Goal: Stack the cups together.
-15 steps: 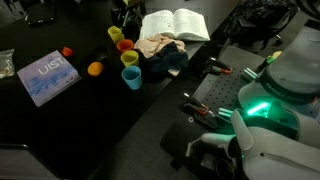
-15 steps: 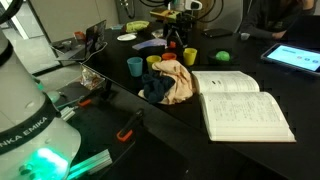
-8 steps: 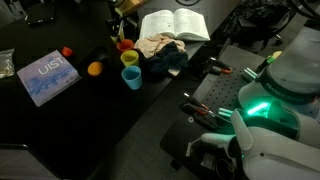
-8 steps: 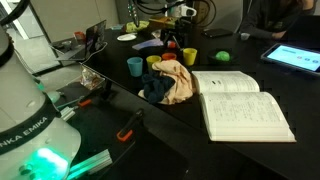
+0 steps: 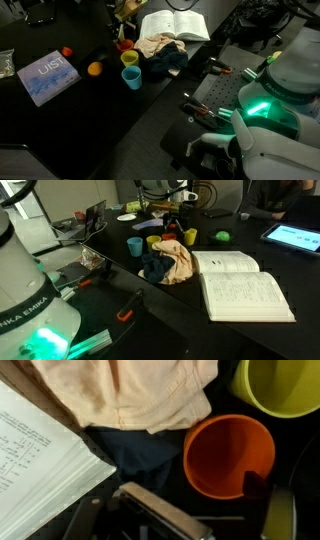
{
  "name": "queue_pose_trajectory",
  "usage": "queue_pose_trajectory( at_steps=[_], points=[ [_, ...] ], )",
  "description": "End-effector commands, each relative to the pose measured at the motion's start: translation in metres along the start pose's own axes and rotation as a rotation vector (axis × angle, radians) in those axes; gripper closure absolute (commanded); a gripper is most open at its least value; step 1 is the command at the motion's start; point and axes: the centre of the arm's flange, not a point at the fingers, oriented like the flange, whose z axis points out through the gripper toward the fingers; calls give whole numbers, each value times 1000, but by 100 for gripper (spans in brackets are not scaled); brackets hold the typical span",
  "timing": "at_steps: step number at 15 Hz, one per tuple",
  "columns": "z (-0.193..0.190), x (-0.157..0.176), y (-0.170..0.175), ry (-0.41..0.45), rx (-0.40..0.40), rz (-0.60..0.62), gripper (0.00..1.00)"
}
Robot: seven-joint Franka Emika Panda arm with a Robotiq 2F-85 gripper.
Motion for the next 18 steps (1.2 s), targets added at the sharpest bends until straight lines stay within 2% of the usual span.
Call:
queue_pose_trajectory(
  at_steps=[1,2,3,5,8,13,16,18],
  points=[
    [8,7,1,-4,-16,-22,0],
    [11,6,1,-8,-19,-29,3],
    [13,5,1,-12,-21,-37,27],
    [15,3,1,-20,-25,-45,32],
    [18,1,3,-29,-29,-48,58],
    [14,-1,3,-55,-34,-31,95],
    [8,-4,5,-97,-16,-2,100],
    [-2,-4,7,-110,-10,5,97]
  ],
)
